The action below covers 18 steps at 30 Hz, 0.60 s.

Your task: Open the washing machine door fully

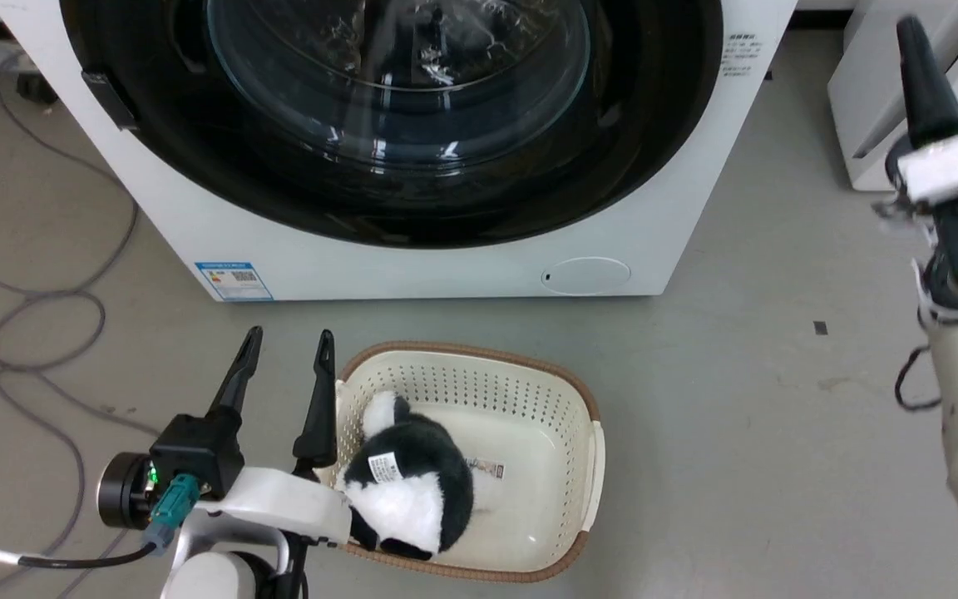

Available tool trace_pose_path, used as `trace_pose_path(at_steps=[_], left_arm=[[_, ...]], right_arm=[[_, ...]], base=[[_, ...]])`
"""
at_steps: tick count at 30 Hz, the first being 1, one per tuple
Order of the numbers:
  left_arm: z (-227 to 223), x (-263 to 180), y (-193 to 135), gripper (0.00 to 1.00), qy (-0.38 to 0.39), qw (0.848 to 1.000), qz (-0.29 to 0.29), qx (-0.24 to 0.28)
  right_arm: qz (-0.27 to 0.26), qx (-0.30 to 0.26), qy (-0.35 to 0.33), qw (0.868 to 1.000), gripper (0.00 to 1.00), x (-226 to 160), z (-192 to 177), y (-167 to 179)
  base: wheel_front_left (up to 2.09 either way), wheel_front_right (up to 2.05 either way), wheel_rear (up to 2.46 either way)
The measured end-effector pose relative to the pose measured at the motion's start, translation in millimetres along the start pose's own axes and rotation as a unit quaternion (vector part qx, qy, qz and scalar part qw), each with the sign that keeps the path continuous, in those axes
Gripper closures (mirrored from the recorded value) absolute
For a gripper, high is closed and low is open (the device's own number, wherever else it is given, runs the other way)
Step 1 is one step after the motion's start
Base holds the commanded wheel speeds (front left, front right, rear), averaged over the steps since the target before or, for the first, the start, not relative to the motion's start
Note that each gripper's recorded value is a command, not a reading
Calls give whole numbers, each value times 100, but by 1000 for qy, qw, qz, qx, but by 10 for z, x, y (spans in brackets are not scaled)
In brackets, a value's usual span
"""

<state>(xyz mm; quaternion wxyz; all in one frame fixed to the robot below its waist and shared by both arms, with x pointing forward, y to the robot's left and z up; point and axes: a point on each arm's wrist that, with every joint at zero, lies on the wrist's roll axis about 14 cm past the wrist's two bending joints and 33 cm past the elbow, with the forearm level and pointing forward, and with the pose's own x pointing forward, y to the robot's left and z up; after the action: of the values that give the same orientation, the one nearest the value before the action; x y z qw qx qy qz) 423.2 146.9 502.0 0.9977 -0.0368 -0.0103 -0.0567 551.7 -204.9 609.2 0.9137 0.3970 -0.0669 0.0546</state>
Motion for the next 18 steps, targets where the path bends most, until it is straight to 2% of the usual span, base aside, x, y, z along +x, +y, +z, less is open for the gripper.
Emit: trace_pose_path(at_steps=[4,8,13,18], left_arm=[[-35,53,-2,0,0,1000,-3,-2],[-54,125,-19,0,-2,1000,-9,-3],[-107,183,-32,0,0,1000,-15,-5],[-164,248,-34,0,1,1000,-19,-9]], right_arm=[[9,-7,28,1000,100,211,-68,89],[20,-44,75,996,100,390,-249,185],[31,-48,99,994,100,598,-319,328],[41,-74,131,988,100,775,-448,451]], base=[[0,0,0],[0,0,0],[0,0,0],[0,0,0]])
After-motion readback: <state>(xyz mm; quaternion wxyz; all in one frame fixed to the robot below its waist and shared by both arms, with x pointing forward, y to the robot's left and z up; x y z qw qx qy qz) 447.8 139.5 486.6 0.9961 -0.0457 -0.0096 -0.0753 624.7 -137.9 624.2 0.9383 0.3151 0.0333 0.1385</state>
